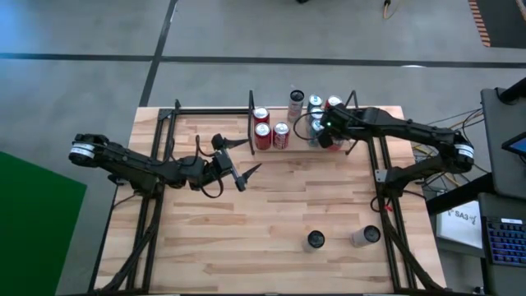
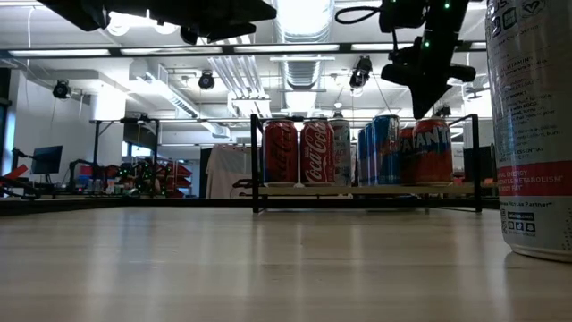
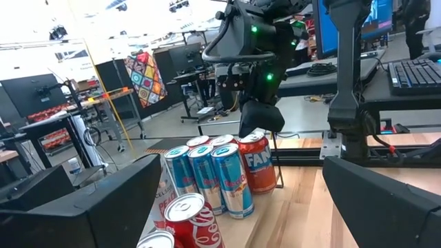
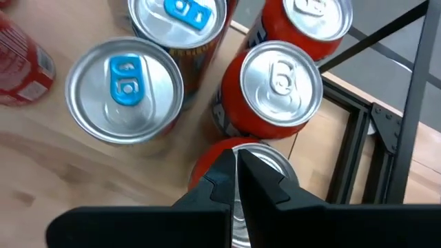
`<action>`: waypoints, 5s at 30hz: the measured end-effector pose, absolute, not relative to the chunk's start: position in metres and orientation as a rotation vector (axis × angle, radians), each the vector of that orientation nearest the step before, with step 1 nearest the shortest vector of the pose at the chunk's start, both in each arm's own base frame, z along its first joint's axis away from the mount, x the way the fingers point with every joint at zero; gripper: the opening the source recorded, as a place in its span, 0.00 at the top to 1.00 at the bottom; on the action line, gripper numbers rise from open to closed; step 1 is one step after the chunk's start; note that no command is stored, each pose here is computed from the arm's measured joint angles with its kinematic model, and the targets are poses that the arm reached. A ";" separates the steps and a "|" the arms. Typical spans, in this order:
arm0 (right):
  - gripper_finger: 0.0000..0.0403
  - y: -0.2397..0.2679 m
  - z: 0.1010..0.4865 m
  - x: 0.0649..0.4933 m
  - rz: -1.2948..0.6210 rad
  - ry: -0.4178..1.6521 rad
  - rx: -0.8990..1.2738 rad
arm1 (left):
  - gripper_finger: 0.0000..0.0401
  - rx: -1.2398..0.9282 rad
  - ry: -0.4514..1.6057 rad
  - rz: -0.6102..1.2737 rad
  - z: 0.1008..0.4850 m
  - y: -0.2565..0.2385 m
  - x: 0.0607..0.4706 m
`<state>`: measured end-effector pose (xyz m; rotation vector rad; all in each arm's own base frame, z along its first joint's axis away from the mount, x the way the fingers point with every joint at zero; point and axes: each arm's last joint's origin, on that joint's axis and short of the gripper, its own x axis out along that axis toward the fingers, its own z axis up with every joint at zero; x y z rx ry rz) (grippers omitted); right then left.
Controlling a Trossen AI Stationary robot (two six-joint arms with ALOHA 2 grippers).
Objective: Place canned beverage on shelf
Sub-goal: Put the red soda can on the shelf
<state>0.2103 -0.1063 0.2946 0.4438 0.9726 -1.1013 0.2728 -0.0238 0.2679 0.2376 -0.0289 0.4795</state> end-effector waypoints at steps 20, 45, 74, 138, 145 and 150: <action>0.98 -0.107 0.287 0.215 -0.965 1.112 0.320 | 0.03 0.237 -0.026 0.479 0.268 -0.024 0.273; 0.98 -0.087 0.312 0.184 -0.810 1.054 0.508 | 0.03 0.236 -0.027 0.479 0.268 -0.024 0.273; 0.98 -0.092 0.294 0.180 -1.037 1.190 0.483 | 0.03 0.236 -0.026 0.482 0.268 -0.023 0.273; 0.98 -0.098 0.316 0.202 -0.872 0.967 0.489 | 0.03 0.234 -0.015 0.479 0.266 -0.023 0.273; 0.98 -0.095 0.302 0.197 -0.887 1.048 0.518 | 0.03 0.234 -0.014 0.480 0.266 -0.023 0.273; 0.98 -0.094 0.301 0.193 -0.894 1.094 0.513 | 0.03 0.234 -0.014 0.479 0.266 -0.023 0.273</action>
